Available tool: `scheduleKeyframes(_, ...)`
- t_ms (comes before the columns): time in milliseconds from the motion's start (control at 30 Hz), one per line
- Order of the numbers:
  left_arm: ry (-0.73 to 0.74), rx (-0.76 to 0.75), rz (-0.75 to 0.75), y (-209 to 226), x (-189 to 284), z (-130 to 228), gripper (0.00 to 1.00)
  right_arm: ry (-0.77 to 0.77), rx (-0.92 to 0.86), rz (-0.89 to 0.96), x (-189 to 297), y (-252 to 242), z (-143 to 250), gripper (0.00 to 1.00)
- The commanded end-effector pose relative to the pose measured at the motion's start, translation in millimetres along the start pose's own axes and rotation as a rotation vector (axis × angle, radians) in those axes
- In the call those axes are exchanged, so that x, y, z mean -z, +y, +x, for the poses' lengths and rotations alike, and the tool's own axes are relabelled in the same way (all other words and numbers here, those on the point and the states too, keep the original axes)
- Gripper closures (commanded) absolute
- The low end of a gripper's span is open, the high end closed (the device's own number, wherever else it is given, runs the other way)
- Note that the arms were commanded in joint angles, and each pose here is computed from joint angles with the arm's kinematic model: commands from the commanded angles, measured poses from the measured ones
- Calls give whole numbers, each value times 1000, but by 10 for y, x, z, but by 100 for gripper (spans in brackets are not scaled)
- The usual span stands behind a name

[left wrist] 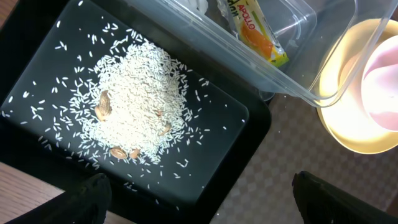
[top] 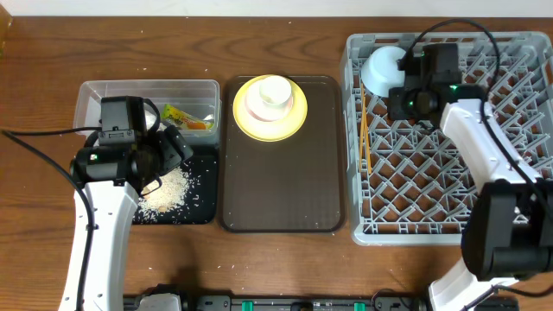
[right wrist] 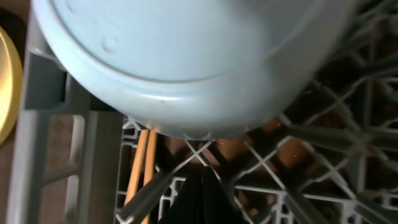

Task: Sort waste into correct bins and load items into the dishwasher rack
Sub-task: 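Withdraw the right gripper from the bowl and move toward the brown tray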

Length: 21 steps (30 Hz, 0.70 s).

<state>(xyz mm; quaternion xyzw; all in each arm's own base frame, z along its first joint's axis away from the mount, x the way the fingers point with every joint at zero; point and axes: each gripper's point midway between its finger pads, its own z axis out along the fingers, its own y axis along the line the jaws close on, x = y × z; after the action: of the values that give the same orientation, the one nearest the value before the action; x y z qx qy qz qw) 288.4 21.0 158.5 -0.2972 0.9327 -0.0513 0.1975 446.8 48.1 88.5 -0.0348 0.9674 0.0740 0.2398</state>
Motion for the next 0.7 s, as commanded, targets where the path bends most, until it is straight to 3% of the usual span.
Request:
scheduleKeyframes(0,-12,-2,-1,-4,30,-45,4,14,20,22,-68,-7,37,99)
scheduleKeyframes(667,-12,-2,-1,-4,30,-45,4,-34,29,27,-107,-19,-83,97)
